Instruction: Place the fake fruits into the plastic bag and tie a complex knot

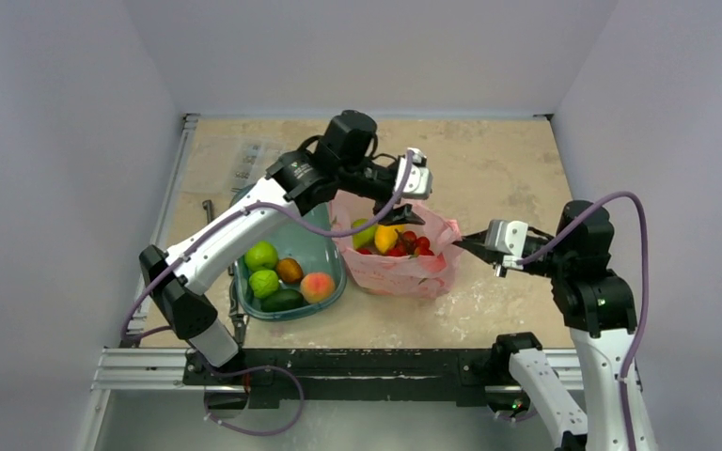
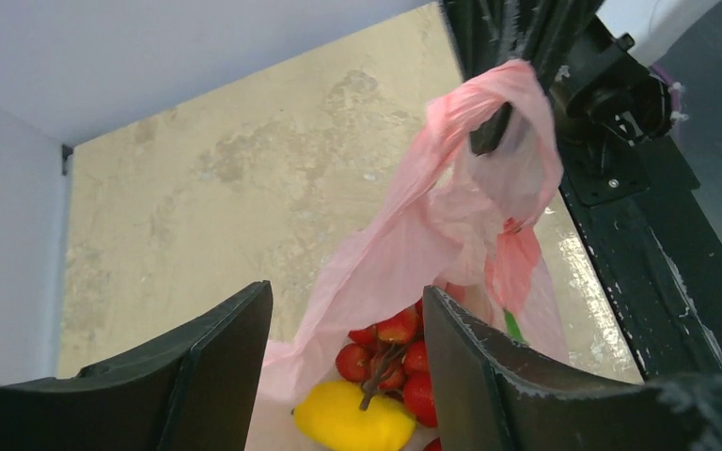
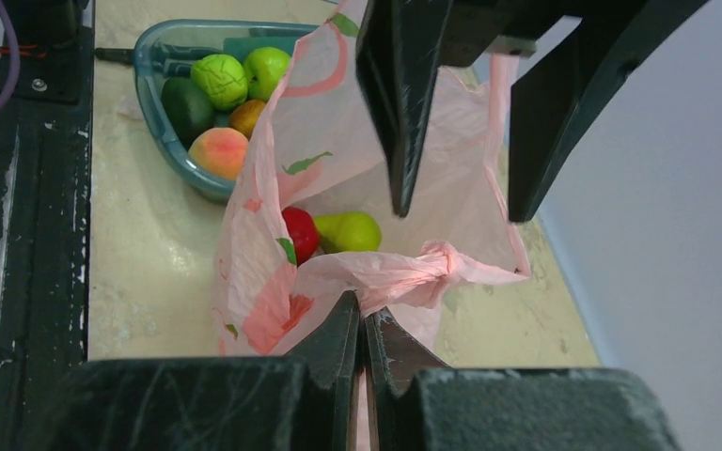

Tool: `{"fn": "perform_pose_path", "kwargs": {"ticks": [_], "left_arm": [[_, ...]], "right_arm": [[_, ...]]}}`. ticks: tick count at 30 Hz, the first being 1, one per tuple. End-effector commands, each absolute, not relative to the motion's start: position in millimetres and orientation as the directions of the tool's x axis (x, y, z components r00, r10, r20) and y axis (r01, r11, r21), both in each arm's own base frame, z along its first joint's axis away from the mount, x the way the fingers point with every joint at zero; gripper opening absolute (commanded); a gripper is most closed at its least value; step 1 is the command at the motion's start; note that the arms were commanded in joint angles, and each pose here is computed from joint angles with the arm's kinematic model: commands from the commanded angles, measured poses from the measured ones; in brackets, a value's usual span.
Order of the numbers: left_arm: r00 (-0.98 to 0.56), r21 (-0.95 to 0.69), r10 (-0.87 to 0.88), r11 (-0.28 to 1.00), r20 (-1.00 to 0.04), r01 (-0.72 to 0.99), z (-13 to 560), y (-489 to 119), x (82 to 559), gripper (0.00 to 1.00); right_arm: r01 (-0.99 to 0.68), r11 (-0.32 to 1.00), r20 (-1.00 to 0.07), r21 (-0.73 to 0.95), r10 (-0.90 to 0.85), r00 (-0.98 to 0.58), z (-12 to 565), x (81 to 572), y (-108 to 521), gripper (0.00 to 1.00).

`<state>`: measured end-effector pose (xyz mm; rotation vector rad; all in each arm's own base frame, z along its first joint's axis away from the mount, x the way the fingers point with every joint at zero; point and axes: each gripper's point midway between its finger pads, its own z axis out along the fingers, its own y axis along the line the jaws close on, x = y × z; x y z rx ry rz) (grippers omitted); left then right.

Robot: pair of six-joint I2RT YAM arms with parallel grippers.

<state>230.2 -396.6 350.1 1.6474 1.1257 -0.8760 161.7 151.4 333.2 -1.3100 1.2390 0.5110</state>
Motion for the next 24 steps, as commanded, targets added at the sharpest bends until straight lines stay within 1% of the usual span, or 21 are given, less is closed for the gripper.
{"fn": "perform_pose_path", "kwargs": {"ticks": [1, 7, 9, 11, 14, 16, 17, 18, 19, 20, 21, 22, 23, 24], "left_arm": [[0.512, 0.473, 0.168, -0.223, -0.843, 0.852, 384.3, -410.3, 210.1, 0.59], [0.534, 0.488, 0.145, -0.263, -0.833, 0.832, 372.5, -422.7, 201.4, 0.60], [0.545, 0.501, 0.133, -0.261, -0.828, 0.825, 374.2, -430.3, 198.2, 0.57], [0.551, 0.509, 0.133, -0.256, -0.824, 0.822, 373.4, -437.3, 197.3, 0.49], [0.554, 0.513, 0.135, -0.249, -0.822, 0.822, 374.0, -441.8, 196.8, 0.35], [0.541, 0.507, 0.122, -0.231, -0.832, 0.831, 380.8, -442.2, 196.6, 0.29], [0.536, 0.503, 0.110, -0.230, -0.837, 0.833, 384.8, -441.6, 194.2, 0.23], [0.526, 0.495, 0.095, -0.233, -0.845, 0.837, 389.8, -440.4, 190.3, 0.14], [0.508, 0.479, 0.086, -0.230, -0.857, 0.847, 393.9, -440.2, 187.7, 0.07], [0.489, 0.465, 0.076, -0.213, -0.869, 0.859, 400.8, -439.3, 186.6, 0.03], [0.469, 0.450, 0.076, -0.180, -0.880, 0.875, 407.4, -438.0, 189.3, 0.00], [0.448, 0.435, 0.074, -0.143, -0.891, 0.889, 414.8, -435.5, 193.7, 0.00], [0.424, 0.415, 0.066, -0.117, -0.903, 0.902, 420.8, -432.1, 198.0, 0.00], [0.391, 0.385, 0.059, -0.098, -0.918, 0.918, 425.8, -429.4, 201.3, 0.00]], "right_arm": [[-0.867, 0.231, -0.871, -0.441, -0.344, 0.351, 326.9, 161.5, 153.4, 0.00], [-0.875, 0.238, -0.879, -0.421, -0.344, 0.330, 323.1, 166.9, 153.6, 0.00], [-0.876, 0.239, -0.881, -0.418, -0.342, 0.327, 322.7, 168.8, 153.9, 0.00], [-0.876, 0.240, -0.883, -0.418, -0.336, 0.328, 324.0, 169.8, 154.6, 0.00], [-0.874, 0.245, -0.884, -0.419, -0.330, 0.332, 326.9, 171.2, 155.2, 0.00], [-0.873, 0.249, -0.883, -0.420, -0.333, 0.330, 326.5, 172.1, 154.6, 0.00], [-0.874, 0.251, -0.885, -0.416, -0.333, 0.326, 325.9, 172.2, 154.5, 0.00], [-0.875, 0.252, -0.886, -0.413, -0.332, 0.323, 325.7, 172.6, 154.7, 0.02], [-0.874, 0.261, -0.889, -0.409, -0.332, 0.316, 326.1, 174.0, 154.2, 0.11], [-0.874, 0.280, -0.896, -0.397, -0.326, 0.302, 328.8, 176.6, 154.0, 0.27], [-0.880, 0.318, -0.917, -0.353, -0.302, 0.259, 333.3, 180.0, 154.5, 0.47], [-0.870, 0.377, -0.930, -0.318, -0.303, 0.208, 334.8, 187.8, 150.3, 0.68], [-0.864, 0.403, -0.932, -0.302, -0.315, 0.179, 333.0, 191.1, 147.0, 0.78], [-0.861, 0.410, -0.931, -0.300, -0.321, 0.172, 333.5, 191.5, 145.9, 0.82]]}}
